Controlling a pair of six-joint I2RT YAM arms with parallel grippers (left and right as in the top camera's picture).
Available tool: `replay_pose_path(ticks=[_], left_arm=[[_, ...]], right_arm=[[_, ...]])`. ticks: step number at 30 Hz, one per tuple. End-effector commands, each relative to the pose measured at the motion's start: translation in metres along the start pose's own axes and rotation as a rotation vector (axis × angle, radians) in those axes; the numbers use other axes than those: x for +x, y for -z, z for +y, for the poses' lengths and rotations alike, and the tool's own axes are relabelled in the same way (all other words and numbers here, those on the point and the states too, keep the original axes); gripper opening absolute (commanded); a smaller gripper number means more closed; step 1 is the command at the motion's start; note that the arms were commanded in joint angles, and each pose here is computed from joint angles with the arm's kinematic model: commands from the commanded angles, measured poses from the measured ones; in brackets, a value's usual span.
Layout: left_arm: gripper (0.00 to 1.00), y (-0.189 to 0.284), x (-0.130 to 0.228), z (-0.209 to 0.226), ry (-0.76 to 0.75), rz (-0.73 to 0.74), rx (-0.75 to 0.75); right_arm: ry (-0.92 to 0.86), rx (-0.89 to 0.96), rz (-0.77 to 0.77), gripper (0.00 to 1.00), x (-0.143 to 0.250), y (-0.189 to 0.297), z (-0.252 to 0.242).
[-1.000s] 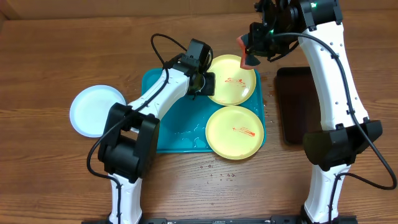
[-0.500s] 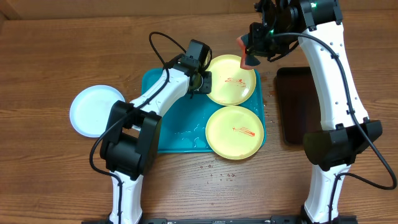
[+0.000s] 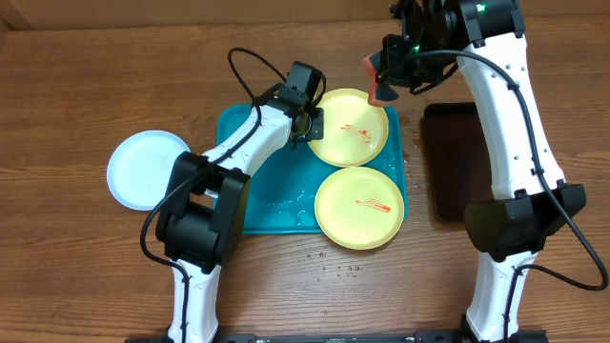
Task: Clean dirty plates on tray and stack at the side
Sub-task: 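Move left gripper to the upper yellow plate and grasp its rim, then drag the yellow plate toward the tray's left side with left gripper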
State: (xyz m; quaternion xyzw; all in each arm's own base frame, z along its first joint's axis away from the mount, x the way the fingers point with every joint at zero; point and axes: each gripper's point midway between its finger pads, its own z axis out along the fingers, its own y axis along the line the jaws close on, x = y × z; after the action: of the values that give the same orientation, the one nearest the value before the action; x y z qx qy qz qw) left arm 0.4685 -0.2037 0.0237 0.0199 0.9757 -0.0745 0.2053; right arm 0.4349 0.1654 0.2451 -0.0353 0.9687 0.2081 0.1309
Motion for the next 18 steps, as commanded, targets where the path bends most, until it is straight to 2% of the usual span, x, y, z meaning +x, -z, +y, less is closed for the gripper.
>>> replay_pose_path(ticks=[1,8,14,18], left_arm=[[0.04,-0.004,-0.009,0.015,0.008,-0.037,-0.080],[0.04,-0.001,-0.007,0.051,0.053,-0.003,-0.150],[0.04,0.010,0.028,0.109,0.071,0.186,-0.242],[0.04,0.018,0.047,0.134,-0.032,0.299,-0.259]], right_arm=[[0.007,0.000,-0.019,0.04,-0.003,0.004,0.001],[0.007,0.000,-0.019,0.04,-0.003,0.004,0.001],[0.008,-0.001,-0.021,0.04,-0.004,0.004,0.001],[0.012,-0.004,-0.033,0.04,-0.007,0.004,0.002]])
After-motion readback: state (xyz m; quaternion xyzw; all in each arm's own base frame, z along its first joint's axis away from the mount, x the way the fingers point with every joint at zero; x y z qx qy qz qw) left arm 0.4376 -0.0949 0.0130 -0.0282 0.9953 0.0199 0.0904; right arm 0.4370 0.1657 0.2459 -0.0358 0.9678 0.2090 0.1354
